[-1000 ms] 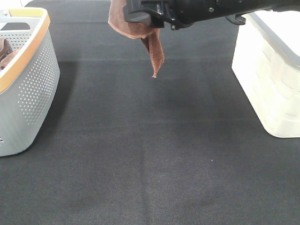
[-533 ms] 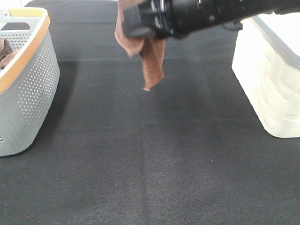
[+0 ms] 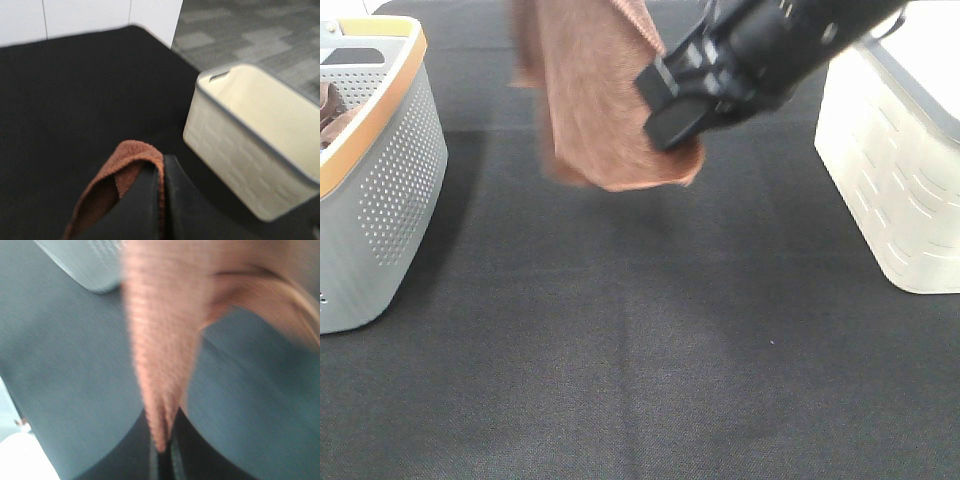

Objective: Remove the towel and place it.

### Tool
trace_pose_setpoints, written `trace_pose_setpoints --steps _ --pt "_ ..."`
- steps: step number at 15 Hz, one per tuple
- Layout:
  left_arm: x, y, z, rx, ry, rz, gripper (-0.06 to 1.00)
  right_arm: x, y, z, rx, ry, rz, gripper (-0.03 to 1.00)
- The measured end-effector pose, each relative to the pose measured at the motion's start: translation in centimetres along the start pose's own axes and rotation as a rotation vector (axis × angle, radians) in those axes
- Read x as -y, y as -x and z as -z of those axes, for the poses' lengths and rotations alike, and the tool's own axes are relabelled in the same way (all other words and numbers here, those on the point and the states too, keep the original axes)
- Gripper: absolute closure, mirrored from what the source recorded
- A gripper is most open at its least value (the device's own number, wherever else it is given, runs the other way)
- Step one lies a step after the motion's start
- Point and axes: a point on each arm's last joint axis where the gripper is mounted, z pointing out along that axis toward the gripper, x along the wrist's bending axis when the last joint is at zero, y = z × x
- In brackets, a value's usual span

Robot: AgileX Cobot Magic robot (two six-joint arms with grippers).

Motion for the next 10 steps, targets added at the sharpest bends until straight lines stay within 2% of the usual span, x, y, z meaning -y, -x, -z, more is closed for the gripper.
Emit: trace_pose_setpoints --steps 3,5,7,10 --pt "1.0 -1.3 0.5 -0.011 -0.131 0.016 0.94 -1.2 0.7 1.9 0.133 -0.013 -0.030 0.97" --pt "1.7 -1.4 0.6 -0.013 -0.203 0.005 0.94 -1.9 1.4 3.0 0.241 -0.001 -0.035 0.97" --pt "2.0 -1.5 0.6 -0.023 -0.238 -0.004 0.94 -2.3 2.4 3.6 0.364 0.029 -0.031 0.97" --pt "3.0 -2.8 -1.6 -0.061 -0.276 -0.002 0.94 -3.3 3.6 4.0 0.496 0.115 0.021 0.97"
